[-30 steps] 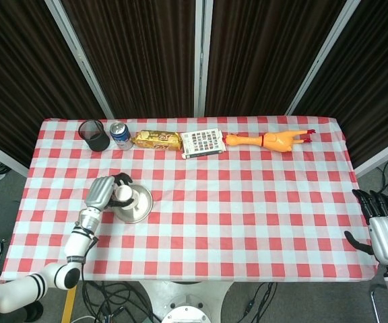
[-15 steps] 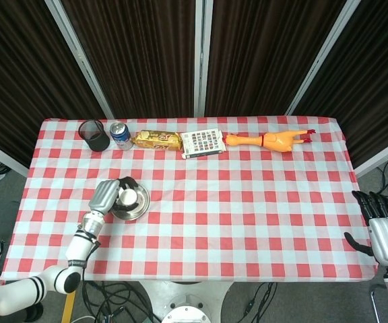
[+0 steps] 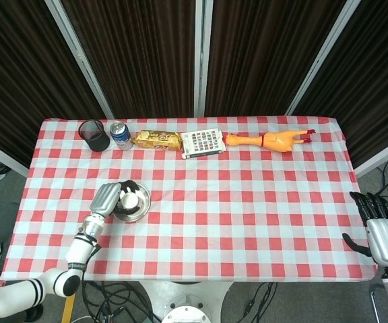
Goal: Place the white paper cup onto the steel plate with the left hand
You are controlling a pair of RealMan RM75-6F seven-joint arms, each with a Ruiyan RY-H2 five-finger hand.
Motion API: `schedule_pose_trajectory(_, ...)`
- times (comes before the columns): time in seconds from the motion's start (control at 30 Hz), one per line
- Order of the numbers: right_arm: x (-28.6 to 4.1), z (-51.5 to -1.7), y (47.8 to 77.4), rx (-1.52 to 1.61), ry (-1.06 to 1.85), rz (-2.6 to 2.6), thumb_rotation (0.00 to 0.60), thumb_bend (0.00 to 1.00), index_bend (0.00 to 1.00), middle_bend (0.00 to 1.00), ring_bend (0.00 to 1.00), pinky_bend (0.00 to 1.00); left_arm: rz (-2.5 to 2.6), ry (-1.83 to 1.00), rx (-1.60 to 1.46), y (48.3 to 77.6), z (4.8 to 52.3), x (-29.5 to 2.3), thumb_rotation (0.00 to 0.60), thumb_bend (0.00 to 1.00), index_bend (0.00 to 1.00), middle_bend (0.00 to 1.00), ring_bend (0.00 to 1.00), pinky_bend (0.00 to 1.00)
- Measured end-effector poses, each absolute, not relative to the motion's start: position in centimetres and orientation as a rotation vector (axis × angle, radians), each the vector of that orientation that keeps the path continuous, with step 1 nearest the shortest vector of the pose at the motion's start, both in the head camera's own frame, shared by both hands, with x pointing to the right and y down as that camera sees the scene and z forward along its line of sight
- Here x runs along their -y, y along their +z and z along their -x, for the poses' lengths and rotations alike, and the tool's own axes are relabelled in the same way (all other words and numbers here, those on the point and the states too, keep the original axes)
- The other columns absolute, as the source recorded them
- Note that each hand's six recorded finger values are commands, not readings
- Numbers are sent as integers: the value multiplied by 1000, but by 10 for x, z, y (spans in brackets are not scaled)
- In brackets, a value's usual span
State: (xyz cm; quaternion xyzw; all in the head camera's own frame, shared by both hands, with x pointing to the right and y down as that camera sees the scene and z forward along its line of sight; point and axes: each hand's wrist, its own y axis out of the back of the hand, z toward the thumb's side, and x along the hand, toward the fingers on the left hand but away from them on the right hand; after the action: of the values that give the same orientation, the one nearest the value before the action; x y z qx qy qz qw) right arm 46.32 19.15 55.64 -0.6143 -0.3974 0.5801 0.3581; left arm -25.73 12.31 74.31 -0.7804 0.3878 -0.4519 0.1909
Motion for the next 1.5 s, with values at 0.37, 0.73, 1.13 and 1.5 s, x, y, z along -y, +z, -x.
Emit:
schedule_pose_trajectory(0.37, -193, -462, 559, 1021, 1497, 1595, 600, 161, 8, 98, 0, 42, 2075, -1366, -1187, 750, 286, -100, 600, 226, 402, 534, 475, 599)
schedule_pose_trajectory(0.73, -191, -463, 557, 1024, 1500, 1584, 600, 161, 8, 98, 0, 42, 2174, -1297, -1085, 743, 261, -118, 600, 227, 402, 534, 475, 579)
schedule_pose_trajectory(1.13, -192, -461, 559, 1018, 1495, 1597, 600, 161, 8, 99, 0, 42, 2142, -1340, -1131, 747, 272, -111, 600, 227, 402, 533, 475, 579)
schedule_pose_trajectory(1.5, -190, -463, 552, 1032, 1485, 1568, 600, 161, 8, 99, 0, 42, 2198, -1227, -1218, 726, 269, -104, 600, 228, 402, 532, 473, 578)
